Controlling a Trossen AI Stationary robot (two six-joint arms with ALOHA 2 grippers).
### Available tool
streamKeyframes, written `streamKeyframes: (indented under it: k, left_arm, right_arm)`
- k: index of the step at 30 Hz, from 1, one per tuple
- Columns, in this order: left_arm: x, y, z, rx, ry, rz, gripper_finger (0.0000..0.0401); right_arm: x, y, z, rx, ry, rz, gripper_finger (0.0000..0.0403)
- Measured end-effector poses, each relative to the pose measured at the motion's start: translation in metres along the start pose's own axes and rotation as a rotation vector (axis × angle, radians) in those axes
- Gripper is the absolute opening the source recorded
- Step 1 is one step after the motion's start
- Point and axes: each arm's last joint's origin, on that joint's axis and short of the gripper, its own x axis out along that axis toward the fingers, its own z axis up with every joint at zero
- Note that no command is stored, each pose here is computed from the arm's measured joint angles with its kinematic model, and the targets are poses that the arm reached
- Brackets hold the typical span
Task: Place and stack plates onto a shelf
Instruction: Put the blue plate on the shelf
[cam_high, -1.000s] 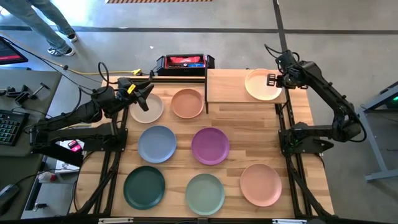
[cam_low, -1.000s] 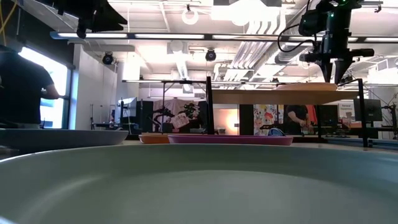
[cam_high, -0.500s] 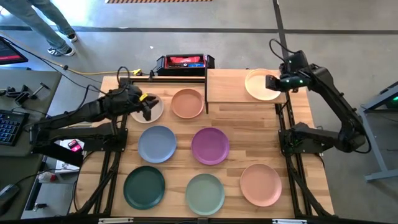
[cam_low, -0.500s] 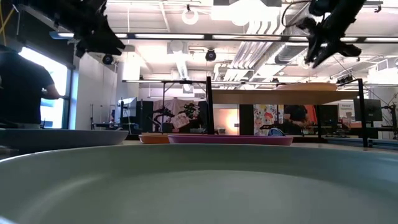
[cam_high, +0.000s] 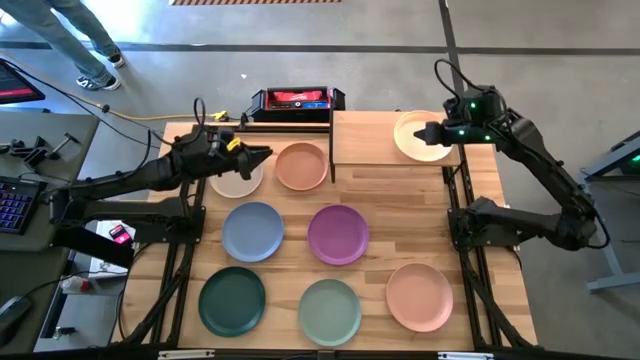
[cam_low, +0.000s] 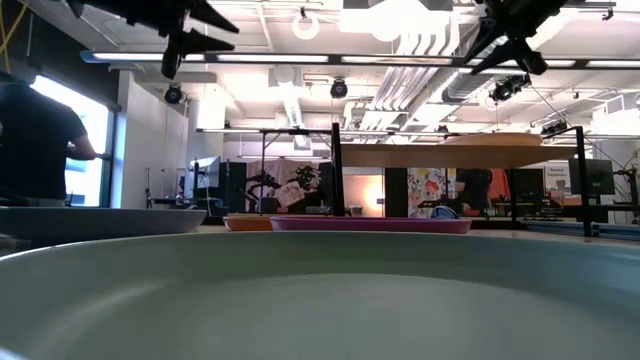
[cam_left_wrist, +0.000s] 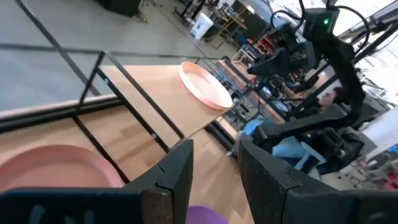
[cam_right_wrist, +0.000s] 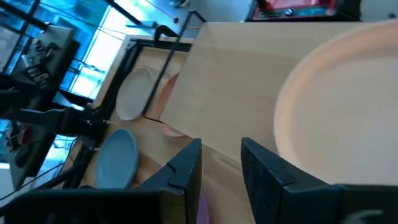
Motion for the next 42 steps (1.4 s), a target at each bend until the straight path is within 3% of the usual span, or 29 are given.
streamKeyframes:
  k: [7,13,20,24,31,42]
  left_arm:
    - [-0.001,-0.023,0.028,-0.067,0.047,0.005,0.0117]
    - [-0.005,-0.039,0.039,-0.146,0.234,0.097,0.0117]
    - [0.013,-0.05,0.009,-0.273,0.523,0.202,0.0117]
    - [0.027,-0.052,-0.015,-0.253,0.656,0.286,0.0117]
    - [0.044,-0.042,-0.042,-0.041,0.84,0.379,0.0117]
    - [0.057,-0.024,-0.062,0.611,1.095,0.307,0.0117]
  right_arm:
    - [0.001,0.003,0.001,-0.03,-0.011,0.019,0.0092]
    - [0.001,0.003,0.001,-0.084,-0.013,0.016,0.0092]
    - [0.001,0.003,0.001,-0.113,-0.014,0.014,0.0092]
    - [0.001,0.003,0.001,-0.165,-0.014,0.013,0.0092]
    - [0.001,0.003,0.001,-0.202,-0.011,0.011,0.0092]
    - [0.001,0.0,-0.003,-0.218,0.024,-0.005,0.0092]
